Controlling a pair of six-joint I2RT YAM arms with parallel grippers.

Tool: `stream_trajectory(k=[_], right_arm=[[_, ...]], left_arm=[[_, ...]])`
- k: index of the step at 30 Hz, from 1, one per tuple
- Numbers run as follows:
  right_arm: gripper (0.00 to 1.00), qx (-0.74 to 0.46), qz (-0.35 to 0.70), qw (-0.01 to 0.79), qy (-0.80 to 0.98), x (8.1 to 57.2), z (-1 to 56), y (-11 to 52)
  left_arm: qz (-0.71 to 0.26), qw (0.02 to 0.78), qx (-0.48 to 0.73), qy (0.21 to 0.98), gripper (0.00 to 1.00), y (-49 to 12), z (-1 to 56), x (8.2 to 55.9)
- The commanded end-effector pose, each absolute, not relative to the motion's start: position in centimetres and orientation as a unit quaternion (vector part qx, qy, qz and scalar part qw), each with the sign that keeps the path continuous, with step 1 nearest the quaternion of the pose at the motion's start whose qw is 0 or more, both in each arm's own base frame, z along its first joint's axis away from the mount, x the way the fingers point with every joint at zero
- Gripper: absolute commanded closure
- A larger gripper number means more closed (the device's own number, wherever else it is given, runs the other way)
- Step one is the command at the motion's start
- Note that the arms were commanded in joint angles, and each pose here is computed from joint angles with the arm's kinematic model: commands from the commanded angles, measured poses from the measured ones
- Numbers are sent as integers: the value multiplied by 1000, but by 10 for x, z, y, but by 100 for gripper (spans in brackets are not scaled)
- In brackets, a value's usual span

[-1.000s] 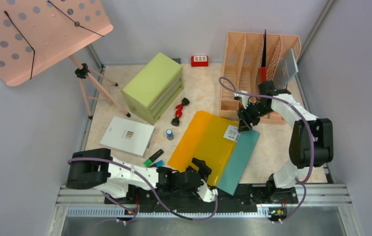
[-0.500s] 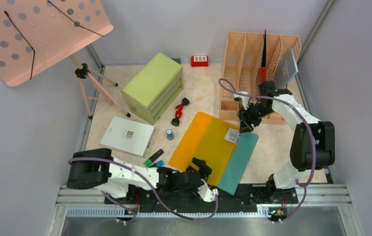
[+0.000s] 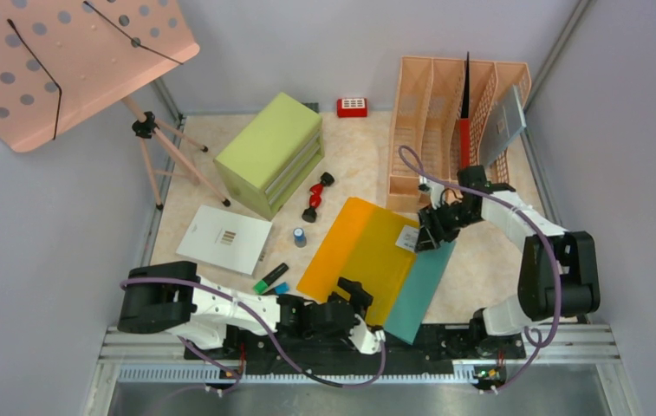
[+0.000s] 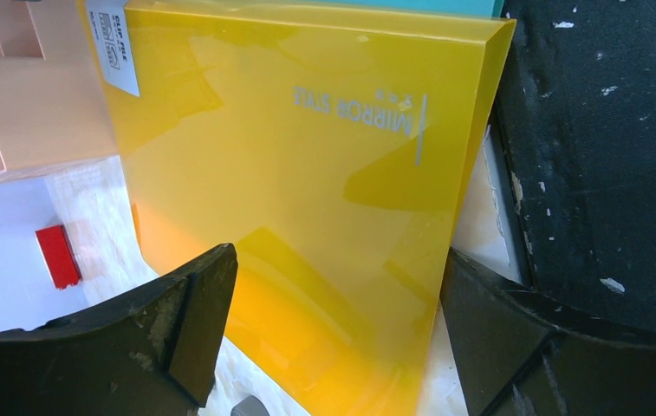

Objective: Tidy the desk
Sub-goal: Pick up the folder from the center of the board.

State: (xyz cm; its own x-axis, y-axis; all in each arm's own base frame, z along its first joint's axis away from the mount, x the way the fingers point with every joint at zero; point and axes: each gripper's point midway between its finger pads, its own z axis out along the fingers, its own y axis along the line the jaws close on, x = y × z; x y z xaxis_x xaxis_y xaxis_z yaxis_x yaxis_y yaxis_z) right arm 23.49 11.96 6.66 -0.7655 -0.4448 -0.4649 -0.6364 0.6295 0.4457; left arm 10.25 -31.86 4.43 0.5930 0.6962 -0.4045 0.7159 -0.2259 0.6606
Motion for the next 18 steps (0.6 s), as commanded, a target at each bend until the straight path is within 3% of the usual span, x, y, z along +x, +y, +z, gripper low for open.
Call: stream_trajectory(k=[1, 8, 18], right_arm=[[37, -271, 339, 219, 874, 255, 89, 138], [27, -206, 425, 191, 860, 259, 88, 141], [22, -194, 462, 169, 849, 258, 86, 143]], left_arm=[[12, 422, 772, 475, 9, -305, 36, 110], [0, 477, 727, 494, 7, -315, 77, 126], [-106, 428, 687, 578, 6, -327, 131, 125]])
